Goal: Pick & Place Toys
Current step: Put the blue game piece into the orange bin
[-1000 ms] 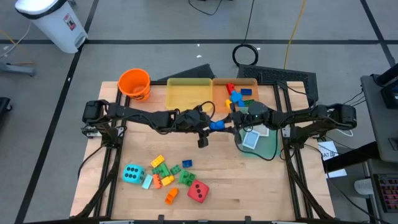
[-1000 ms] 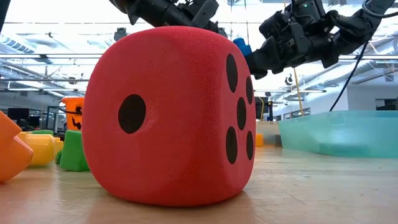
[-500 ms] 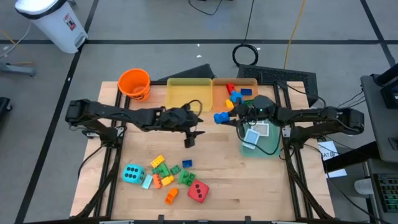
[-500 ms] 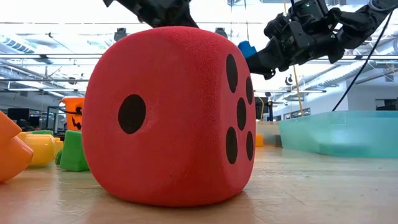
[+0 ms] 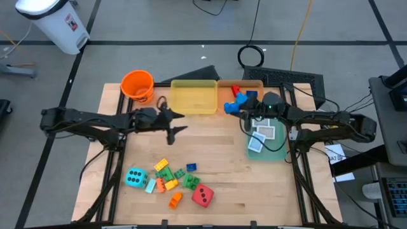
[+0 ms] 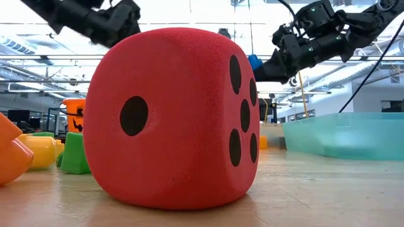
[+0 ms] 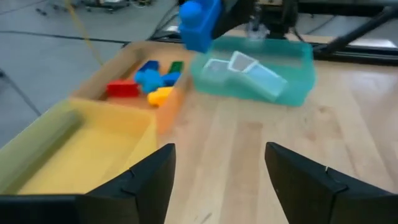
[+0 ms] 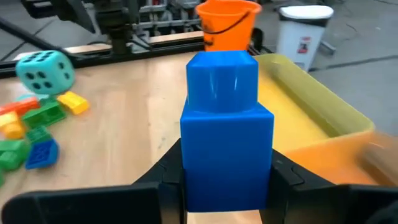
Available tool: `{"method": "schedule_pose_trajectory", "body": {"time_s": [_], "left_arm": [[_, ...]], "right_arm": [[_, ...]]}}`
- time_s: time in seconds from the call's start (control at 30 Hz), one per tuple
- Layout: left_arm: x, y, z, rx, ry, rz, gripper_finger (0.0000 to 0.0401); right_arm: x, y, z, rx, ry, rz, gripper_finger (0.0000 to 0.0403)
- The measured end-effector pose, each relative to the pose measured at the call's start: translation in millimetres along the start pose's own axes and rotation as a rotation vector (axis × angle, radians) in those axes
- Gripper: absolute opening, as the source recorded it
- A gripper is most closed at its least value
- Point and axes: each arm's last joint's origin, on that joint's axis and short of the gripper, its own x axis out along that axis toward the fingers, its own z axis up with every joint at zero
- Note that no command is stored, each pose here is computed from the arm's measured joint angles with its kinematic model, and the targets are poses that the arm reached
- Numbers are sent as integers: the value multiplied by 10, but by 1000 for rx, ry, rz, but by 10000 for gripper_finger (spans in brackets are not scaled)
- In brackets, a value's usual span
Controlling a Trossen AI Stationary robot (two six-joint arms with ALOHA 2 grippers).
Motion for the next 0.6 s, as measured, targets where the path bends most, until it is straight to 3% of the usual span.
{"method": "schedule_pose_trajectory", "body": {"time_s": [0.33, 0.6], "left_arm": [[-381, 228, -474, -91, -199, 80, 260], [-456, 302, -777, -212, -270, 110, 253]], "right_arm": [[27, -393, -80, 148, -2, -152, 94], [426, -710, -240, 207, 137, -205, 94]]}}
